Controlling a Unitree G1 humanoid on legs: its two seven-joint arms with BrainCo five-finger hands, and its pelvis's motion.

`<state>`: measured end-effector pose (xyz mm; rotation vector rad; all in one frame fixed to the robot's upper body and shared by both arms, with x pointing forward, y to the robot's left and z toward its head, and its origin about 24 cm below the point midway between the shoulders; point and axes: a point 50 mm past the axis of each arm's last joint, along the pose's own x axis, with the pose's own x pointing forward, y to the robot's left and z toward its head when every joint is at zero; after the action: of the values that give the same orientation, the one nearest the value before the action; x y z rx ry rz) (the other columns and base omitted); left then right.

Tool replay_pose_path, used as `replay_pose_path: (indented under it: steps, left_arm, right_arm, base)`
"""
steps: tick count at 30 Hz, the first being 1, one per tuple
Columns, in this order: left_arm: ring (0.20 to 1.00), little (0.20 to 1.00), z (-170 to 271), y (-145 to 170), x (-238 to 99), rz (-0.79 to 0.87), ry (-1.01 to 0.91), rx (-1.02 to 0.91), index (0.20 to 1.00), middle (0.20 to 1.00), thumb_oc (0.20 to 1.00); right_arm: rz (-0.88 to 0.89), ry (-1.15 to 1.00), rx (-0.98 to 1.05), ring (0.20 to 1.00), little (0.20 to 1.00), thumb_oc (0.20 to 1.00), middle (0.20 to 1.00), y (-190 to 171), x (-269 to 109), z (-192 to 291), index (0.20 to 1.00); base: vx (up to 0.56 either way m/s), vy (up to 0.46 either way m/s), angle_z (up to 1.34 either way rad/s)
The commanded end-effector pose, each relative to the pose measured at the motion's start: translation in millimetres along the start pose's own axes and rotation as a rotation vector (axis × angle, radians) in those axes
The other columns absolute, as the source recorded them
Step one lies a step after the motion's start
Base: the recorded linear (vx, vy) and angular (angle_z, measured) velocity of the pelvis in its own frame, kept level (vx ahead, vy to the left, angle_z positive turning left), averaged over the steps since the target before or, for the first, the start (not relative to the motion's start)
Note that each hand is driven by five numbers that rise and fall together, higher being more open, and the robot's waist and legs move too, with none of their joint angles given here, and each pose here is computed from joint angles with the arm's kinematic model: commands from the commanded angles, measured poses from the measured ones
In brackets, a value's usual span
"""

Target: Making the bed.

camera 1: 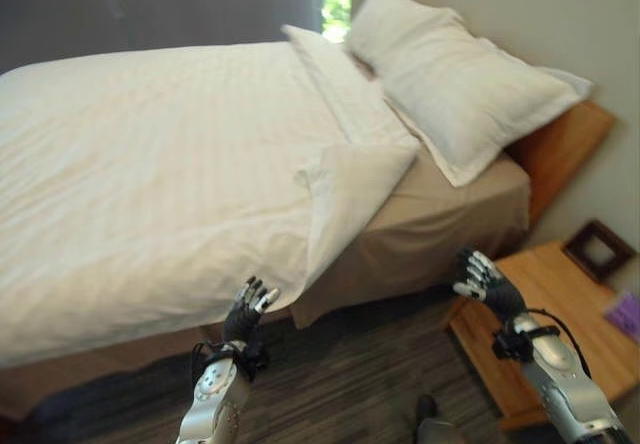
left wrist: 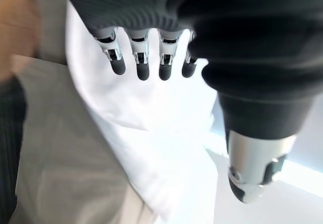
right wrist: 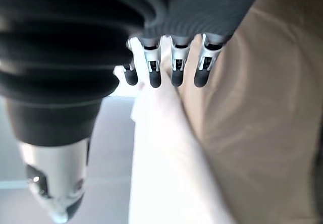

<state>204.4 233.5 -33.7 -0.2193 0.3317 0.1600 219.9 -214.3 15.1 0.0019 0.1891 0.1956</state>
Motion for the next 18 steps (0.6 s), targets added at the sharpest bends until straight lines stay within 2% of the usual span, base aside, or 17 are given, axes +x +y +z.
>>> replay_pose_path:
  steps: [1, 6, 9, 13, 18]
  left_arm:
    - [1.000, 1.000, 27, -27, 11, -0.123, -0.137, 0.021, 1.000, 1.000, 1.000]
    - [1.000, 1.000, 24, -19, 10, -0.082, -0.131, -0.023, 1.000, 1.000, 1.000]
    - [1.000, 1.000, 20, -27, 13, -0.101, -0.113, -0.064, 1.000, 1.000, 1.000]
    - [1.000, 1.000, 19, -39, 14, -0.150, -0.102, -0.049, 1.000, 1.000, 1.000]
    - [1.000, 1.000, 19, -46, 12, -0.172, -0.104, -0.091, 1.000, 1.000, 1.000]
  right_arm:
    - [-0.008, -0.191, -0.080, 1.000, 1.000, 1.000, 1.000, -13, 6, 45, 1.000]
    - [0.033, -0.232, -0.130, 1.000, 1.000, 1.000, 1.000, -11, 21, 60, 1.000]
    - [0.063, -0.285, -0.153, 1.000, 1.000, 1.000, 1.000, -5, 25, 74, 1.000]
    - [0.057, -0.279, -0.127, 1.000, 1.000, 1.000, 1.000, -4, 23, 70, 1.000]
    - [0.076, -0.285, -0.111, 1.000, 1.000, 1.000, 1.000, 7, 22, 68, 1.000]
  base:
    - [0.21, -0.206, 1.41]
    - [0.19, -0.331, 0.88]
    - [0.10, -0.253, 0.55]
    - [0.10, -0.186, 0.85]
    - [0.09, -0.240, 0.06]
